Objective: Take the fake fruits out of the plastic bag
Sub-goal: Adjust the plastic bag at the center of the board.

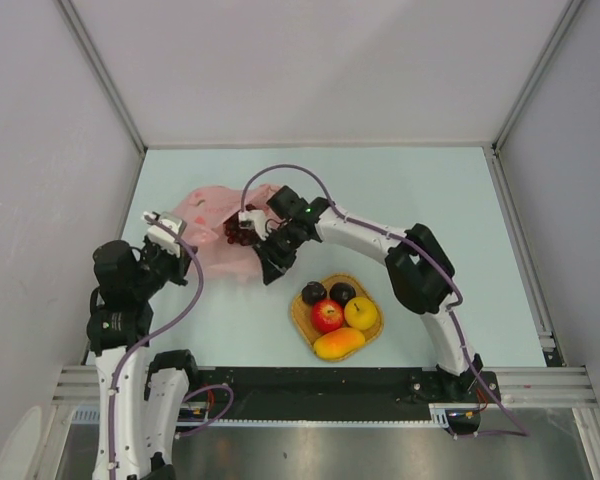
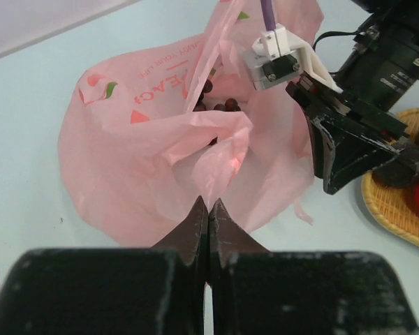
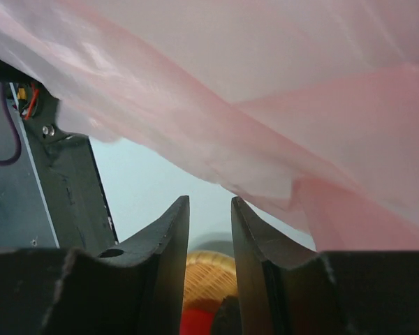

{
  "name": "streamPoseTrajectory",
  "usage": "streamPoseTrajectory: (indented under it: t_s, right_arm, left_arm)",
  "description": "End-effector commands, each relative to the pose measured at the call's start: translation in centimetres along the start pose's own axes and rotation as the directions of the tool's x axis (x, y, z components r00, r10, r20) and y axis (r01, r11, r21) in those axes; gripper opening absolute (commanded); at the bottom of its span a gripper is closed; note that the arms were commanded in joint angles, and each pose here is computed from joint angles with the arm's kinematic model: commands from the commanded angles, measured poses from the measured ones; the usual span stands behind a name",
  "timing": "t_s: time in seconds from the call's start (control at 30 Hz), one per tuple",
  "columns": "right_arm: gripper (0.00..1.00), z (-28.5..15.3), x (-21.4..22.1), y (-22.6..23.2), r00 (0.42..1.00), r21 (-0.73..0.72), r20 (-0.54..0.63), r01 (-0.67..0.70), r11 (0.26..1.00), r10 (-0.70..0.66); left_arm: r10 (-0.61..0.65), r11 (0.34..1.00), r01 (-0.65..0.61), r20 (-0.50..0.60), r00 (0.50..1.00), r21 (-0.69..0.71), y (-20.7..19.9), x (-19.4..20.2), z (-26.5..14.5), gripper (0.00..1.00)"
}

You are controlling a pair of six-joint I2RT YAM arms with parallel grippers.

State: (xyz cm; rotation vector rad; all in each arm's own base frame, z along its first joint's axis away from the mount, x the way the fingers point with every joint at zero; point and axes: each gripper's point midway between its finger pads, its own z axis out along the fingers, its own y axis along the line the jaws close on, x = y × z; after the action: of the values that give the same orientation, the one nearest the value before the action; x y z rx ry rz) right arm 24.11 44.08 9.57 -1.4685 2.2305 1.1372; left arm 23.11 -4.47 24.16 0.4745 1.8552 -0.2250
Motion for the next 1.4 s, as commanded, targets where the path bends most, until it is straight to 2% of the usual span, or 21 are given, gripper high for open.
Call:
streamPoseTrajectory:
  t_s: [0.0,0.2,0.37,0.4,0.57,0.8,0.9,1.03,1.2,1.37]
  right_arm:
    - [0.35,-6.2,-5.6,-0.7,0.984,0.087,0.173,0.037,0.996,-0.051]
    - [0.36,-7.8,-10.7,-1.8,0.956,0.104,0.286,0.038,0.994,-0.066]
    - [0.31,-8.1,-14.0,-1.7,0.931,0.105,0.356,0.044,0.994,-0.079]
    - [0.31,-8.2,-14.3,-2.3,0.928,0.143,0.362,0.041,0.989,-0.091]
    - [0.22,-6.0,-13.9,-5.0,0.937,0.217,0.340,0.006,0.976,-0.081]
    - [0.20,-2.9,-11.2,-8.9,0.967,0.329,0.231,0.027,0.944,-0.109]
    - [0.20,-3.2,-7.7,-9.3,0.985,0.395,0.141,0.035,0.918,-0.098]
    - [0.25,-2.8,-3.8,-8.5,0.996,0.383,0.056,0.050,0.923,-0.077]
    - [0.26,-3.0,-4.7,-8.4,0.994,0.377,0.074,0.049,0.925,-0.083]
    - [0.25,-5.0,-9.8,-10.0,0.972,0.382,0.216,0.007,0.924,-0.097]
  left_arm:
    - [-0.011,0.999,0.008,0.070,0.997,0.044,-1.1,-2.7,-1.2,0.01]
    - [-0.031,0.993,0.027,0.032,0.999,0.118,-2.5,-1.2,-1.2,0.01]
    - [-0.027,0.991,0.025,0.013,1.000,0.131,-2.8,-0.7,-1.4,0.01]
    - [-0.027,0.990,0.025,0.012,1.000,0.136,-2.9,-0.7,-1.4,0.01]
    - [-0.030,0.989,0.029,0.005,1.000,0.146,-3.1,-0.6,-1.4,0.00]
    - [-0.032,0.988,0.031,0.008,0.999,0.151,-2.9,-1.0,-1.2,0.00]
    - [-0.029,0.988,0.028,0.004,1.000,0.151,-2.9,-0.9,-1.2,0.01]
    - [-0.027,0.988,0.026,0.005,1.000,0.151,-2.9,-0.6,-0.9,0.01]
    - [-0.027,0.988,0.024,0.018,0.999,0.152,-2.7,-0.6,-0.5,0.02]
    - [-0.044,0.985,0.041,0.012,0.999,0.170,-2.7,-0.5,-0.1,0.03]
